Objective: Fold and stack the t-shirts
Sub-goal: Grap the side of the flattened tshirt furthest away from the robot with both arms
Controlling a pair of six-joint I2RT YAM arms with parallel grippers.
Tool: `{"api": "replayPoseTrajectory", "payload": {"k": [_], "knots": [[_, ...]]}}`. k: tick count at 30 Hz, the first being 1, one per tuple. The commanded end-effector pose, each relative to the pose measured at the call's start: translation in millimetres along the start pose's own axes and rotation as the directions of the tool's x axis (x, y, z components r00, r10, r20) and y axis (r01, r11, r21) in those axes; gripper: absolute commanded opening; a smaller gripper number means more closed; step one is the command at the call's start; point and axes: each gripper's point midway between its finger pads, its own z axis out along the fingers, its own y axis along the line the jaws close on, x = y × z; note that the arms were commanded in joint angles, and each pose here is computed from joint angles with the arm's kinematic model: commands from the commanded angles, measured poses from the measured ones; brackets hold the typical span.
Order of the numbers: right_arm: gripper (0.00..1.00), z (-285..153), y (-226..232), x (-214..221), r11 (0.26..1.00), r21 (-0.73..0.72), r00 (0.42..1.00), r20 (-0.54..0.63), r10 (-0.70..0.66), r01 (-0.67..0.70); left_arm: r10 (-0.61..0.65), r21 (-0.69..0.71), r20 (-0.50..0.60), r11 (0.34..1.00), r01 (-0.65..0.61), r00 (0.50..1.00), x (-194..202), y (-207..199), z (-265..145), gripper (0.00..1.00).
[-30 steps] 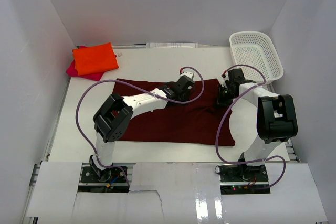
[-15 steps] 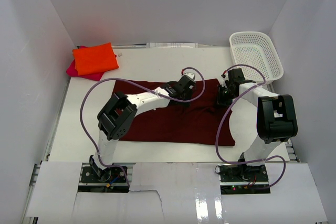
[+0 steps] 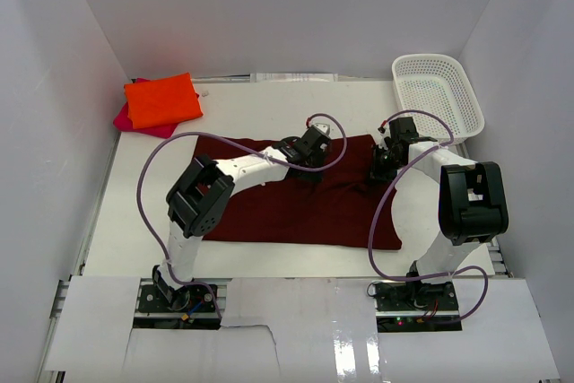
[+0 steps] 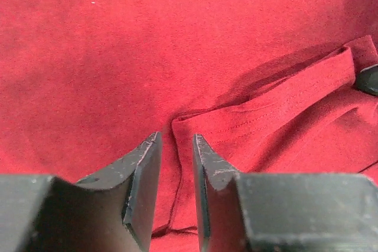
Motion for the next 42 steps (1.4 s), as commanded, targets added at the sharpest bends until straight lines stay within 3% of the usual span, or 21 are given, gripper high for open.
{"api": "replayPoseTrajectory", "payload": {"k": [1,12,16,20,21,29,37,42], "knots": [[0.08,-11.9,11.5,-19.7,0.999,-0.026,0.997,0.067,-0.031,0.033,-0.013,0.043,-0.008,0.999,0.013,1.000,-4.6,-8.5,1.7,0.38],[0.08,-12.0,11.5,-18.3,0.999,-0.027,0.997,0.066,-0.032,0.034,-0.026,0.062,-0.042,0.998,0.029,0.999,1.4,-7.1,9.0,0.38],[0.08,-11.5,11.2,-18.9,0.999,-0.026,0.997,0.067,-0.032,0.034,-0.030,0.069,-0.049,0.997,0.034,0.998,3.5,-8.1,9.5,0.29],[0.08,-11.3,11.0,-18.6,0.999,-0.026,0.997,0.067,-0.032,0.034,-0.033,0.064,-0.034,0.997,0.035,0.999,-1.0,-6.7,5.3,0.11],[0.08,-10.9,10.8,-18.4,0.999,-0.026,0.997,0.066,-0.032,0.034,-0.032,0.062,-0.030,0.997,0.034,0.999,-2.3,-6.6,4.3,0.10],[0.08,-9.9,10.5,-17.2,0.999,-0.026,0.998,0.061,-0.031,0.032,-0.025,0.066,0.025,0.998,0.023,0.999,-23.1,-9.3,-12.0,0.14],[0.08,-9.2,10.4,-16.6,0.999,-0.028,0.998,0.060,-0.030,0.032,-0.019,0.066,0.045,0.998,0.016,0.999,-33.3,-11.0,-19.4,0.26],[0.08,-10.1,10.7,-16.7,0.999,-0.028,0.998,0.061,-0.031,0.032,-0.015,0.069,0.037,0.998,0.012,0.999,-30.5,-11.8,-18.4,0.27]]}}
